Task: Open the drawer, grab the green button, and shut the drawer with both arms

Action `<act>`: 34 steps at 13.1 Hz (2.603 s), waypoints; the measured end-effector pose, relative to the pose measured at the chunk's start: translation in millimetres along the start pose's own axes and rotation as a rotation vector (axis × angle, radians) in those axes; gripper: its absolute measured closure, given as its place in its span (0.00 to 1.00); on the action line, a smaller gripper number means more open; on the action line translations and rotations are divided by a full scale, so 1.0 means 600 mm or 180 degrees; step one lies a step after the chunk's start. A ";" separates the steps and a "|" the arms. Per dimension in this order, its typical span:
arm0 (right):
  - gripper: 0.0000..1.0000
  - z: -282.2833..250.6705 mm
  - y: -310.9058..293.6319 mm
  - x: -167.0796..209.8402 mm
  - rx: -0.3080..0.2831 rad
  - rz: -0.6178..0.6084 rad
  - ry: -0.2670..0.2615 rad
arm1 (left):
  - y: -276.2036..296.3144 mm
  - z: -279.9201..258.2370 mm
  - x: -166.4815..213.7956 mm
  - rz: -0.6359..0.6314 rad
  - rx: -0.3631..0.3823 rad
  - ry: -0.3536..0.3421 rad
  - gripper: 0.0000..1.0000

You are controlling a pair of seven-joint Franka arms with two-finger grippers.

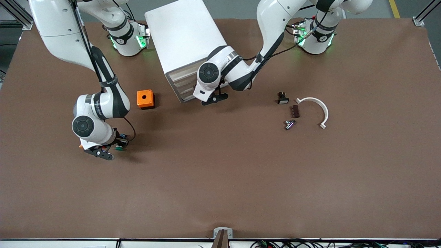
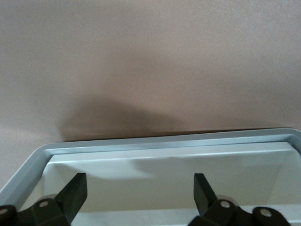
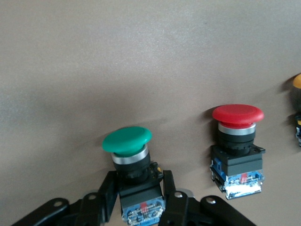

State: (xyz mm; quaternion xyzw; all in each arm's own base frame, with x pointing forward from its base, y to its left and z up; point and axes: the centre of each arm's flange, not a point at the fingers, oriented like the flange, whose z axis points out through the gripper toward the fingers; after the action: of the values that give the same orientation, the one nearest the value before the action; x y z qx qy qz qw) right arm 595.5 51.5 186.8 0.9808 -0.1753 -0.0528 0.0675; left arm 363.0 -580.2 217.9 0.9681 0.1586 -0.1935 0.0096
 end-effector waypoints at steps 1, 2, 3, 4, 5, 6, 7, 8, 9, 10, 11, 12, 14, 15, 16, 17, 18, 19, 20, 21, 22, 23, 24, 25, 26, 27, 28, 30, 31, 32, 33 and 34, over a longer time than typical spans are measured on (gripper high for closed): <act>0.42 0.000 0.000 0.000 -0.0003 0.0101 -0.0004 | 0.000 0.000 -0.001 -0.0033 0.0001 0.0001 0.00; 0.31 -0.001 -0.001 -0.002 -0.0016 0.0182 -0.0027 | 0.001 0.000 -0.002 -0.0069 0.0001 0.0001 0.00; 0.20 -0.009 -0.003 -0.005 -0.0040 0.0224 -0.0070 | 0.000 0.000 -0.002 -0.0079 0.0001 0.0002 0.00; 0.10 -0.032 -0.007 -0.007 -0.0055 0.0242 -0.0098 | 0.000 -0.001 -0.001 -0.0082 -0.0002 0.0006 0.00; 0.01 -0.070 -0.011 -0.011 -0.0067 0.0238 -0.0130 | 0.000 -0.007 0.006 -0.0088 -0.0018 0.0045 0.00; 0.00 -0.122 -0.013 -0.019 -0.0076 0.0219 -0.0164 | -0.003 -0.024 0.029 -0.0095 -0.0038 0.0177 0.00; 0.00 -0.179 -0.014 -0.031 -0.0075 0.0196 -0.0188 | -0.010 -0.055 0.064 -0.0091 -0.0056 0.0395 0.00; 0.00 -0.235 -0.015 -0.050 -0.0059 0.0158 -0.0187 | -0.022 -0.102 0.105 -0.0111 -0.0096 0.0630 0.00; 0.00 -0.282 -0.017 -0.070 -0.0038 0.0096 -0.0172 | -0.042 -0.161 0.149 -0.0190 -0.0180 0.0803 0.00; 0.00 -0.325 -0.018 -0.092 -0.0020 -0.0009 -0.0162 | -0.073 -0.228 0.194 -0.0331 -0.0269 0.0900 0.00; 0.00 -0.364 -0.012 -0.110 0.0009 -0.0142 -0.0140 | -0.117 -0.295 0.233 -0.0473 -0.0289 0.0937 0.00; 0.00 -0.401 0.000 -0.124 0.0049 -0.0283 -0.0106 | -0.171 -0.362 0.268 -0.0586 -0.0272 0.0964 0.00; 0.00 -0.472 0.038 -0.145 0.0123 -0.0483 -0.0047 | -0.280 -0.482 0.317 -0.0755 -0.0309 0.1029 0.00; 0.00 -0.507 0.060 -0.151 0.0145 -0.0548 -0.0037 | -0.329 -0.530 0.334 -0.0819 -0.0360 0.1070 0.00; 0.00 -0.541 0.082 -0.154 0.0158 -0.0596 -0.0039 | -0.370 -0.568 0.345 -0.0826 -0.0392 0.1105 0.00; 0.00 -0.573 0.105 -0.151 0.0172 -0.0636 -0.0033 | -0.408 -0.599 0.351 -0.0800 -0.0395 0.1127 0.00; 0.00 -0.599 0.130 -0.145 0.0189 -0.0685 -0.0018 | -0.445 -0.627 0.355 -0.0782 -0.0382 0.1135 0.00; 0.00 -0.619 0.156 -0.135 0.0210 -0.0736 0.0012 | -0.485 -0.654 0.358 -0.0757 -0.0365 0.1139 0.00; 0.00 -0.632 0.183 -0.124 0.0233 -0.0780 0.0052 | -0.526 -0.682 0.357 -0.0713 -0.0348 0.1145 0.00; 0.00 -0.640 0.209 -0.114 0.0251 -0.0813 0.0086 | -0.566 -0.708 0.354 -0.0655 -0.0328 0.1153 0.00; 0.00 -0.645 0.229 -0.106 0.0263 -0.0825 0.0103 | -0.606 -0.733 0.350 -0.0570 -0.0307 0.1165 0.00; 0.00 -0.648 0.244 -0.101 0.0269 -0.0815 0.0112 | -0.645 -0.754 0.345 -0.0453 -0.0280 0.1179 0.00; 0.00 -0.653 0.254 -0.098 0.0274 -0.0817 0.0125 | -0.682 -0.773 0.340 -0.0325 -0.0253 0.1194 0.00; 0.00 -0.661 0.265 -0.095 0.0279 -0.0845 0.0147 | -0.713 -0.789 0.334 -0.0212 -0.0229 0.1208 0.00; 0.00 -0.671 0.277 -0.094 0.0285 -0.0883 0.0163 | -0.737 -0.803 0.325 -0.0128 -0.0209 0.1219 0.00; 0.00 -0.680 0.288 -0.093 0.0291 -0.0905 0.0174 | -0.755 -0.814 0.315 -0.0055 -0.0189 0.1222 0.00; 0.00 -0.686 0.297 -0.094 0.0293 -0.0912 0.0166 | -0.769 -0.823 0.300 0.0030 -0.0160 0.1212 0.00; 0.00 -0.691 0.306 -0.094 0.0294 -0.0954 0.0160 | -0.793 -0.840 0.269 0.0189 -0.0105 0.1191 0.00; 0.00 -0.694 0.307 -0.094 0.0294 -0.0987 0.0164 | -0.802 -0.844 0.254 0.0227 -0.0080 0.1163 0.00; 0.00 -0.698 0.307 -0.096 0.0295 -0.1005 0.0165 | -0.807 -0.845 0.241 0.0246 -0.0065 0.1148 0.00; 0.00 -0.704 0.306 -0.098 0.0295 -0.1017 0.0169 | -0.810 -0.843 0.229 0.0283 -0.0050 0.1146 0.00; 0.00 -0.710 0.305 -0.101 0.0294 -0.1029 0.0163 | -0.814 -0.841 0.219 0.0341 -0.0033 0.1147 0.00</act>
State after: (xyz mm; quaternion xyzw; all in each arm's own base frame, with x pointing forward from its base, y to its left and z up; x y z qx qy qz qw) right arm 531.4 -48.6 639.2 0.9993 -0.0157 -0.0298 0.0175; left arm 513.7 -36.2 655.6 0.9941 0.1070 -0.0153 -0.0037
